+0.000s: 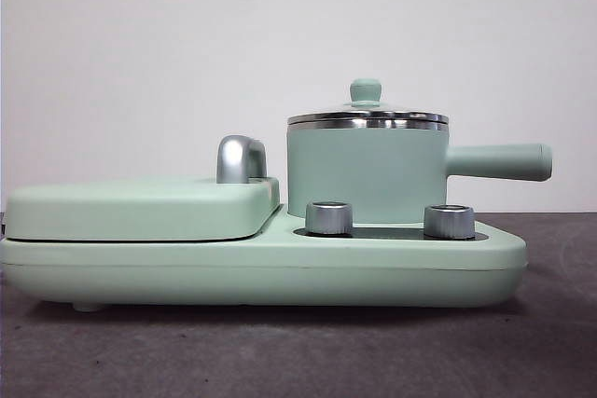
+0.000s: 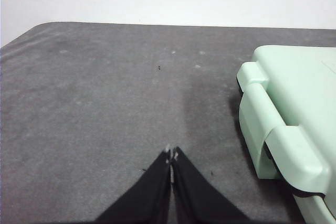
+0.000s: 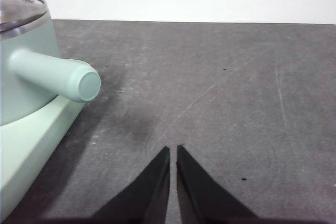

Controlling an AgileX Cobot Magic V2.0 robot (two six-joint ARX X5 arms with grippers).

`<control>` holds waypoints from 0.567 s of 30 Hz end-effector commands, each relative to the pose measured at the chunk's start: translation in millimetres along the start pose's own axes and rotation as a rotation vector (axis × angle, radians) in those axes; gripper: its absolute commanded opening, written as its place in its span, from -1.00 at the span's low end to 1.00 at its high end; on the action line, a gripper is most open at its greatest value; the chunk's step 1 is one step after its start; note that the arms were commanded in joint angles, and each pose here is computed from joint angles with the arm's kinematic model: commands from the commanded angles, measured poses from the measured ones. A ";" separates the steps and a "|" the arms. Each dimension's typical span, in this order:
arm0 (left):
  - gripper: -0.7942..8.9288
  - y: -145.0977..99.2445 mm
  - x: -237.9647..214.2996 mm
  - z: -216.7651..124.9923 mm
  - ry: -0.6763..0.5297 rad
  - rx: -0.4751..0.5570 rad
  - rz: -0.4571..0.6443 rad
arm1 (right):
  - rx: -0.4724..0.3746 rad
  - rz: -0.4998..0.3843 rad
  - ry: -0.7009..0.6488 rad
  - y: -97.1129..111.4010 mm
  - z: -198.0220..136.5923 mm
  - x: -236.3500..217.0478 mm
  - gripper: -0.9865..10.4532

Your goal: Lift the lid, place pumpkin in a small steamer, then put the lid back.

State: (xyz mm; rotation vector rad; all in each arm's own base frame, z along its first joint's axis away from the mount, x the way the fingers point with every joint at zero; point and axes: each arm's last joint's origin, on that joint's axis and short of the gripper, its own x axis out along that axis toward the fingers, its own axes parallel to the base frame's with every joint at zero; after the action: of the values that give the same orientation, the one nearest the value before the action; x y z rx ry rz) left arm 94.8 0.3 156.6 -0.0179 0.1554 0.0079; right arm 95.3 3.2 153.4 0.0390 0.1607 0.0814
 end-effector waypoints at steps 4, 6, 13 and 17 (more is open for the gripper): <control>-0.82 0.0 1.8 -6.7 0.023 0.007 -0.004 | -0.012 -0.031 0.006 -1.2 -2.9 0.9 -0.79; -0.82 0.0 1.8 -6.7 0.023 0.007 -0.004 | -0.013 -0.030 -0.001 -1.2 -2.3 0.9 -0.79; -0.82 0.0 1.8 -6.7 0.023 0.007 -0.004 | -0.013 -0.030 -0.013 -1.1 -1.1 0.9 -0.79; -0.82 0.0 1.8 -6.7 0.023 0.007 -0.004 | -0.013 -0.030 -0.013 -1.1 -1.1 0.9 -0.79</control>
State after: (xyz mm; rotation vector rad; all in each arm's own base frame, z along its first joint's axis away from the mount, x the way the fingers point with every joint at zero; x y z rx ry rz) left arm 94.8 0.3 156.6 -0.0179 0.1554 0.0079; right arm 95.7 2.5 153.0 0.0320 0.1548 0.0579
